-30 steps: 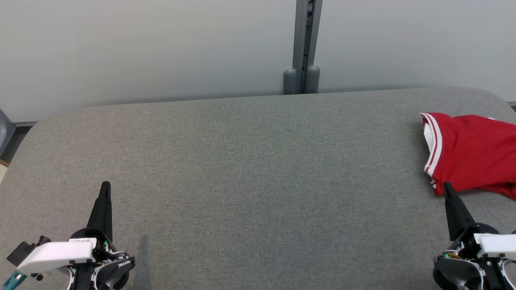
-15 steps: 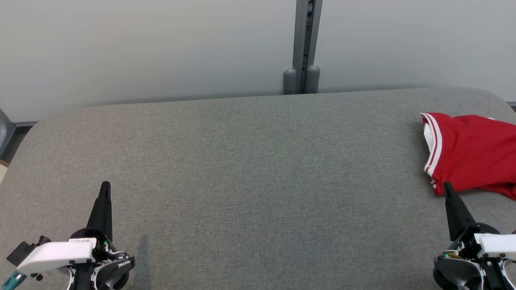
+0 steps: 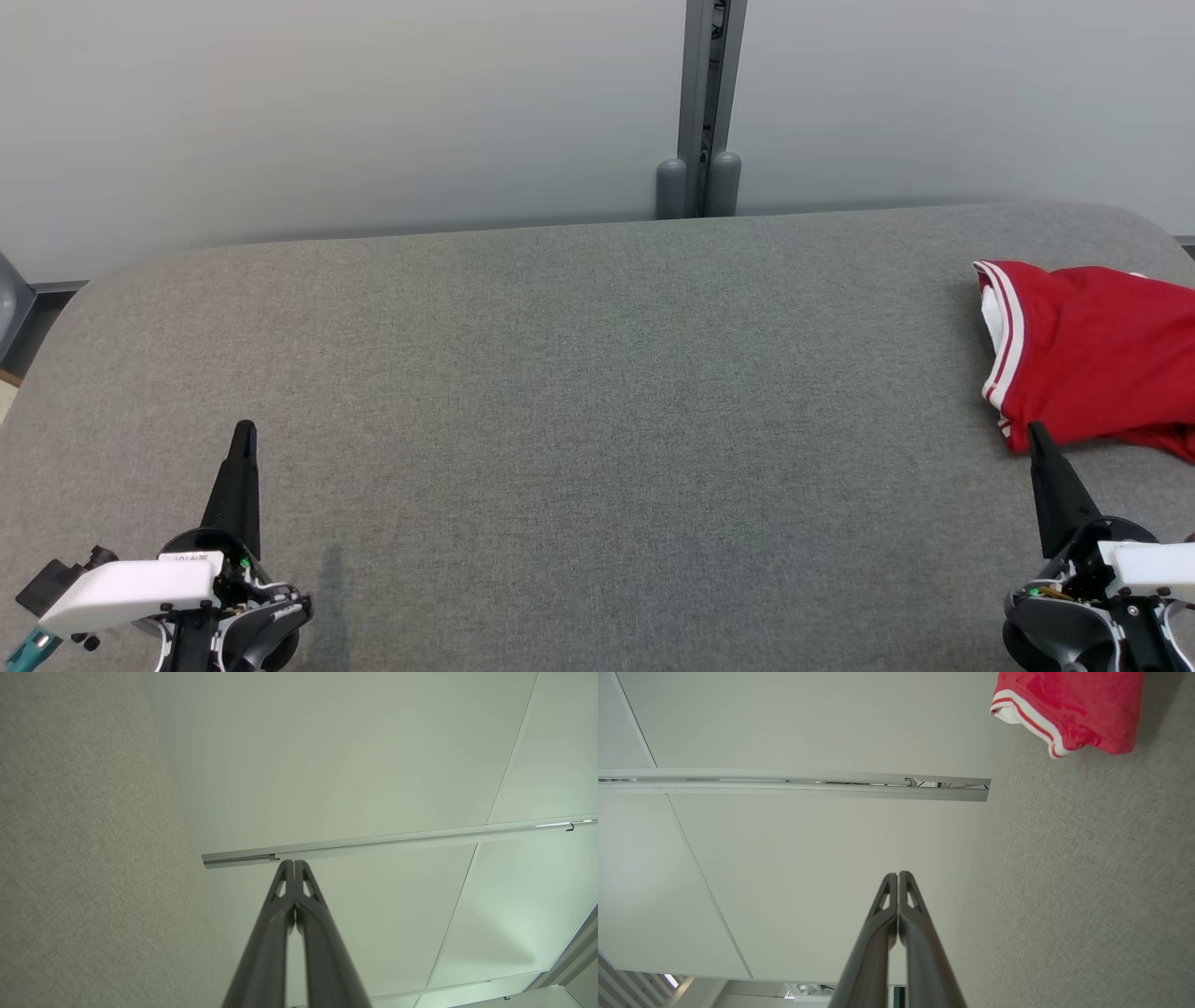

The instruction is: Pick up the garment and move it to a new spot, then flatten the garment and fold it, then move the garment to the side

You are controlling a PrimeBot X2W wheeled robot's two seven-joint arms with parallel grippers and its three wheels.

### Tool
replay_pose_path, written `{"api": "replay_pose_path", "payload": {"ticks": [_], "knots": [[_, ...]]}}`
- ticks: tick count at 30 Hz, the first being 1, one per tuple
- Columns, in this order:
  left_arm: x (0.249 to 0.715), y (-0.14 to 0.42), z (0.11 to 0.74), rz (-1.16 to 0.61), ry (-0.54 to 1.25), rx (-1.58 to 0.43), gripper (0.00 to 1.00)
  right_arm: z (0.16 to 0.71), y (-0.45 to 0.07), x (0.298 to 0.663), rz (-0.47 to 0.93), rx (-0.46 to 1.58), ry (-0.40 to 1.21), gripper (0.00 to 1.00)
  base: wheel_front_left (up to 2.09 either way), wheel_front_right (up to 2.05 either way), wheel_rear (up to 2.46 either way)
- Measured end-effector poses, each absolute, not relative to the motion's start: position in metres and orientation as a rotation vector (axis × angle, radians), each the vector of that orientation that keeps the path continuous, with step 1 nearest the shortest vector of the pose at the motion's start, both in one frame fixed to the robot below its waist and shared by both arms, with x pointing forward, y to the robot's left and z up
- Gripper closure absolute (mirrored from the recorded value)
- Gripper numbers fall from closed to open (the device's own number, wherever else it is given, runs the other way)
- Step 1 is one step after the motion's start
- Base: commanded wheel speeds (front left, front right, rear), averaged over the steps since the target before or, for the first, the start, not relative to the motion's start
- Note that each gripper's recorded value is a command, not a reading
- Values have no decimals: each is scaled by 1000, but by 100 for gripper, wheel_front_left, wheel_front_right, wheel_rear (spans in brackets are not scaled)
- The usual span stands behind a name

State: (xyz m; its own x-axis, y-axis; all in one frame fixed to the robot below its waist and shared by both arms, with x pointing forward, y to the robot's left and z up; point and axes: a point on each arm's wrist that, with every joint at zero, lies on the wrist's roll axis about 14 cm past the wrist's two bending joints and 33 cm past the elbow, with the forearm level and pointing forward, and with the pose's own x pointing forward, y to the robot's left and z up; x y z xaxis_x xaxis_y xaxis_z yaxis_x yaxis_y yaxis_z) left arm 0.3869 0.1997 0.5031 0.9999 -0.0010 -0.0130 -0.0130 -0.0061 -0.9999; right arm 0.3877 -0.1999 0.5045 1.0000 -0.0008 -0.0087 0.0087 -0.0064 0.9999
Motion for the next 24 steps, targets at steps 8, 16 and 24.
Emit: {"api": "replay_pose_path", "payload": {"ticks": [8,16,24], "knots": [[387,200,503,10,11,-1577,100,504,-200,388,-8,1578,6,100,0,0,0],[387,200,503,10,11,-1577,100,504,-200,388,-8,1577,5,100,0,0,0],[387,200,503,9,11,-1577,100,504,-200,388,-8,1577,6,100,0,0,0]]}}
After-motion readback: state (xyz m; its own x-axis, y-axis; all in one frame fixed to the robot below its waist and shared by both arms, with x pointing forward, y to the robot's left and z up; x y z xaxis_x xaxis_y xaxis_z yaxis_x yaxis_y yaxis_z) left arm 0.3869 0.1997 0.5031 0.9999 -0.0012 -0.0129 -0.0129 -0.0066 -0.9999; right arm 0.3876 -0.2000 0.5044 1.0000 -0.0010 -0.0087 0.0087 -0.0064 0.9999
